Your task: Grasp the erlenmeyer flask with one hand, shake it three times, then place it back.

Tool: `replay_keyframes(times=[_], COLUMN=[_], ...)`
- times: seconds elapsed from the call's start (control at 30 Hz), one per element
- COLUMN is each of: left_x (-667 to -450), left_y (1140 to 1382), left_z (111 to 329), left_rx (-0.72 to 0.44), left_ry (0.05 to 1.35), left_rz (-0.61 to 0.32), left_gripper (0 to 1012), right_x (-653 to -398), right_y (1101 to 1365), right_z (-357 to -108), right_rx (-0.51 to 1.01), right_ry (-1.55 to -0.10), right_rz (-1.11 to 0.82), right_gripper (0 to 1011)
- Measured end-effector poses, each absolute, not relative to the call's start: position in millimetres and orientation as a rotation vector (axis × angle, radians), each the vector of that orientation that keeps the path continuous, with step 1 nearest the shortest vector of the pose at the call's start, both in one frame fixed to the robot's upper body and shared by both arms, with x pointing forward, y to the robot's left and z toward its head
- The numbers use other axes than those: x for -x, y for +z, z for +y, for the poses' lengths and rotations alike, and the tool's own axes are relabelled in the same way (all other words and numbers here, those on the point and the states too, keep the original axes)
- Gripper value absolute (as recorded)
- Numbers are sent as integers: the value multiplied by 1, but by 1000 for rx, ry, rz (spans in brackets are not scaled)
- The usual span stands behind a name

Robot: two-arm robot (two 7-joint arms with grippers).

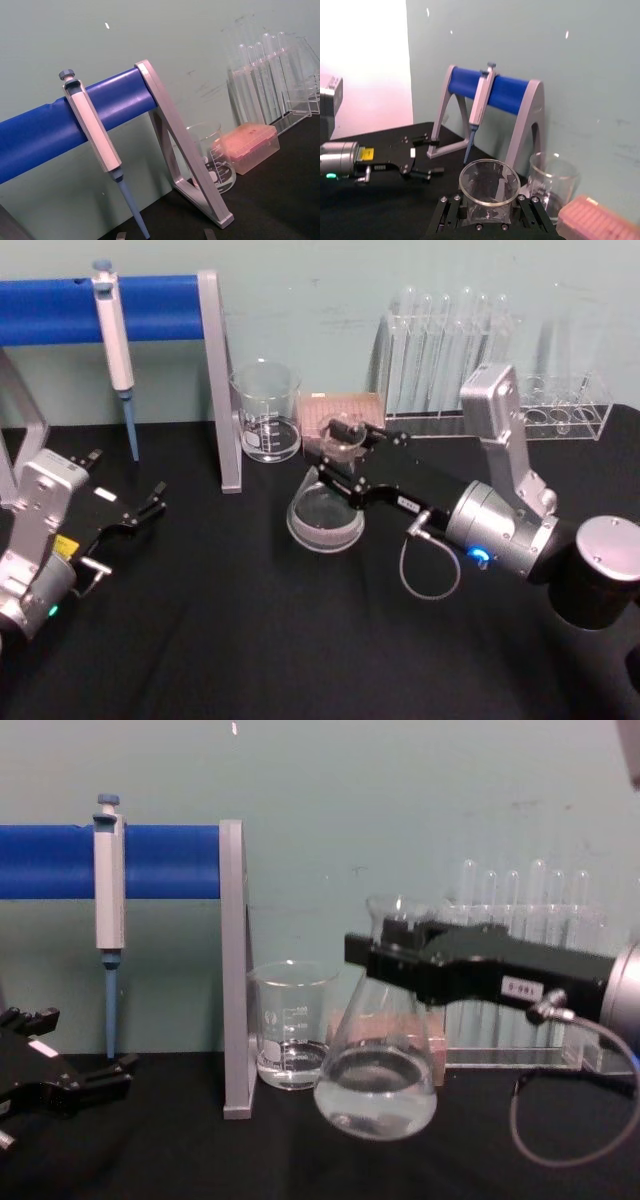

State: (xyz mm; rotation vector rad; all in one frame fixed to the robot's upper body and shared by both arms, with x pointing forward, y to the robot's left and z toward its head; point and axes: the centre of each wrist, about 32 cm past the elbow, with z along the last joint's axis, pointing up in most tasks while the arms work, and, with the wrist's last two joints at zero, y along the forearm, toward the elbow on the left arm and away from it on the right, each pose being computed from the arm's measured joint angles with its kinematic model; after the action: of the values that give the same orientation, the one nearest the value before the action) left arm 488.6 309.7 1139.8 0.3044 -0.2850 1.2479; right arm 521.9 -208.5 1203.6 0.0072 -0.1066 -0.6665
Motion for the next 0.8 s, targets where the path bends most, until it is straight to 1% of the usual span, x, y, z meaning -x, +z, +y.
replay_keyframes(times=[0.37, 0.8], left_x=[-489, -489], left_y=[1140, 1140], left_z=[310, 310], left_rx=[-305, -304], left_ry=[1248, 1248], left_rz=[-285, -285], left_gripper=[1001, 1001], right_x=[-516, -514], right_y=[1222, 1225], right_z=[-215, -217], right_rx=[-39, -27], right_ry=[-686, -706], right_rz=[-137, -128], right_gripper=[449, 449])
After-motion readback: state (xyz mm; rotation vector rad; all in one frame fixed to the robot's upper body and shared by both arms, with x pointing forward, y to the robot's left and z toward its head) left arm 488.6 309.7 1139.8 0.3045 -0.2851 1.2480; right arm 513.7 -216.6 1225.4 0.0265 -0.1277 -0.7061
